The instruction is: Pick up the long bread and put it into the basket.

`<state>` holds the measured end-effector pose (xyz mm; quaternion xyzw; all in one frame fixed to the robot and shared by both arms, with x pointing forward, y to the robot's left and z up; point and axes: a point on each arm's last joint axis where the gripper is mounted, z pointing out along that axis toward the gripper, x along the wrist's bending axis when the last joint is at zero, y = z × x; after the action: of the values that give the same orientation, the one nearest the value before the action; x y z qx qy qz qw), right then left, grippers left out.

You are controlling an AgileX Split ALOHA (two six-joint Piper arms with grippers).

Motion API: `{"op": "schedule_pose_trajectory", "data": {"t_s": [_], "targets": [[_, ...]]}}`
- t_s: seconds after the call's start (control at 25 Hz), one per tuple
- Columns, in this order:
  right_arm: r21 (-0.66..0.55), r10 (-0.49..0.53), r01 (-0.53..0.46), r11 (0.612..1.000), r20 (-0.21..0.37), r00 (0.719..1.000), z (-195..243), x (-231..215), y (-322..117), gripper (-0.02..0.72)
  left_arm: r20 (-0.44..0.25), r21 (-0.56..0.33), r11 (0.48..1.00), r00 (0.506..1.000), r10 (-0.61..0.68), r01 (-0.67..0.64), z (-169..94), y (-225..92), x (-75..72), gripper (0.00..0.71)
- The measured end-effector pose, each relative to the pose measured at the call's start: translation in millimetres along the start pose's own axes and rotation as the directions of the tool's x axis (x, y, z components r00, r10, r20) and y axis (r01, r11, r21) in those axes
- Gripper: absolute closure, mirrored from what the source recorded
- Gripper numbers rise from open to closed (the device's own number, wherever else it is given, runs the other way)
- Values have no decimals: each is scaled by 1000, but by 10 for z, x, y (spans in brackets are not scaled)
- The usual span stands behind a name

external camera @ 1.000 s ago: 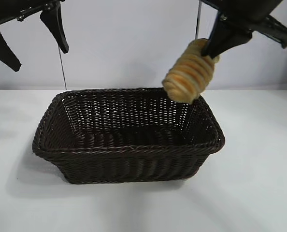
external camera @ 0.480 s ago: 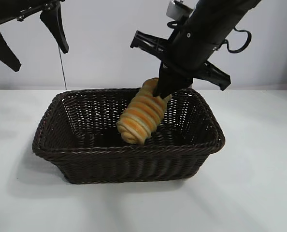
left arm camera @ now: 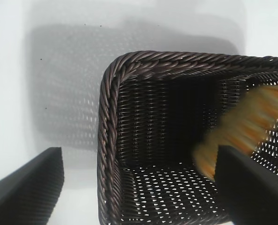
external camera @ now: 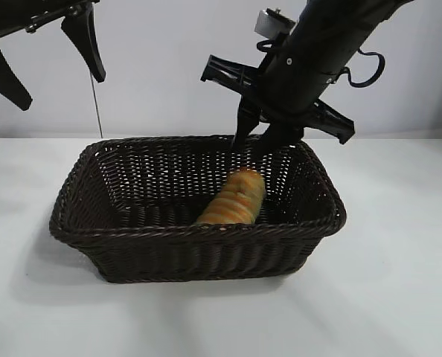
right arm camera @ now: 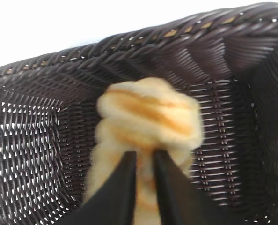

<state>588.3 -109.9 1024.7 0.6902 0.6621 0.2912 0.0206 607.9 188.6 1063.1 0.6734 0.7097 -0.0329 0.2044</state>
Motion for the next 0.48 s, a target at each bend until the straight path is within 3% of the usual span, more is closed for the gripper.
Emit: {"op": "schedule_pose_trajectory", "data": {"t_s": [0.12,0.48], "targets": [[-5,-16,16,1000,10,1000,-230,-3,115,76,-1,3,1000,1000,0,0,0,-3,1,76],[10,-18,17,1000,133,991,-692,-356,298,59,-1,7,1000,1000,0,0,0,-7,1,76]]}}
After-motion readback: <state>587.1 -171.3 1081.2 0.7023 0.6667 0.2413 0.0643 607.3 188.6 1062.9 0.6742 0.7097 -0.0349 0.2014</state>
